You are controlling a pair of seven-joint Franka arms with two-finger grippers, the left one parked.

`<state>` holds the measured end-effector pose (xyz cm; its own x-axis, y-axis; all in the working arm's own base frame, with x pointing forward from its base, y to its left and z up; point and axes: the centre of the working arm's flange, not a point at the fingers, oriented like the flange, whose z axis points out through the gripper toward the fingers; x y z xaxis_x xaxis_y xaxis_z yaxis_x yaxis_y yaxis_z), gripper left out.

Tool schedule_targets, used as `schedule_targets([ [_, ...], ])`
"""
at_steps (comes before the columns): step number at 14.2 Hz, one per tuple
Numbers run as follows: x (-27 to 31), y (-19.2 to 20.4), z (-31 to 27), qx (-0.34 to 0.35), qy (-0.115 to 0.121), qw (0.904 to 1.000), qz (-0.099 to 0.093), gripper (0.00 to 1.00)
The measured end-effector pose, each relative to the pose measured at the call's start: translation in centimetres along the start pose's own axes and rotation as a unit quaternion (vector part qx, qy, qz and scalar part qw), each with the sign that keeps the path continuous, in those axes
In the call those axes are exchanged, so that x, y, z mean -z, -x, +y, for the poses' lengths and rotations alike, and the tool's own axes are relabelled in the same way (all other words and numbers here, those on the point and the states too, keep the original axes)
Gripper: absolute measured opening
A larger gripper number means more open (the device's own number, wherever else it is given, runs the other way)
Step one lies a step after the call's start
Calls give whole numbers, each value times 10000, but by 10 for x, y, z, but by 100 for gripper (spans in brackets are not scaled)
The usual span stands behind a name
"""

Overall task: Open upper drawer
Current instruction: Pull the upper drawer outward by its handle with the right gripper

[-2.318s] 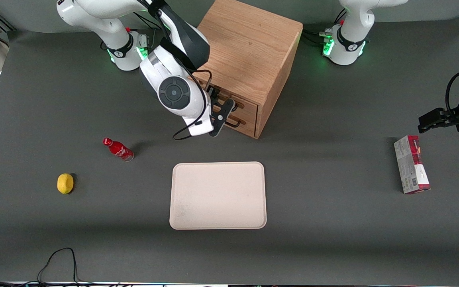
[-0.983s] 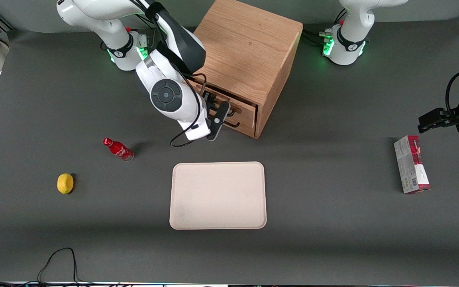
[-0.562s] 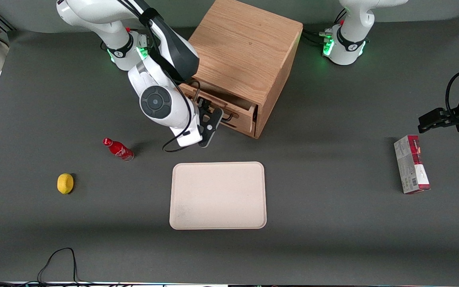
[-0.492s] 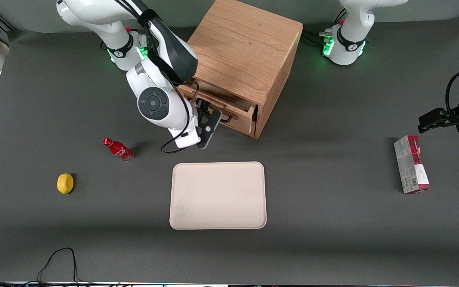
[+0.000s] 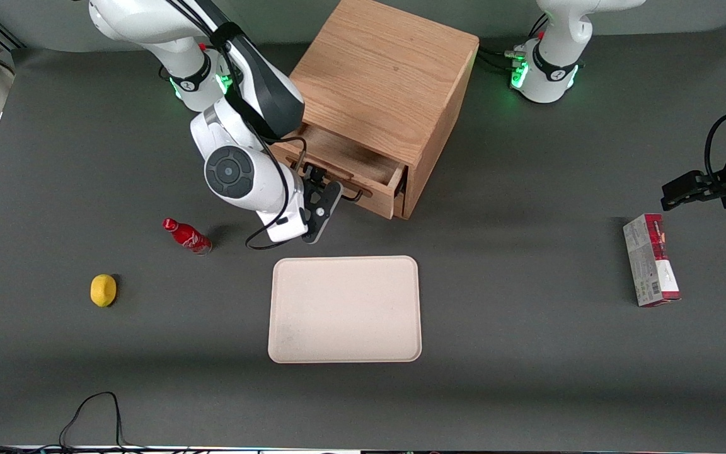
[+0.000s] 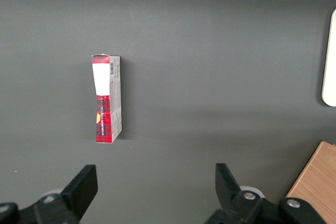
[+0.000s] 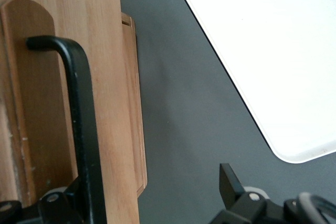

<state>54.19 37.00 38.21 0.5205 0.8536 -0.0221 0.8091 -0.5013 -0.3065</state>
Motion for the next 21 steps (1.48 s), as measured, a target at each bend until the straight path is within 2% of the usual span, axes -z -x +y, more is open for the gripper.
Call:
schedule_targets([
  [21,20,3,42,-30,75,9996,268,100],
])
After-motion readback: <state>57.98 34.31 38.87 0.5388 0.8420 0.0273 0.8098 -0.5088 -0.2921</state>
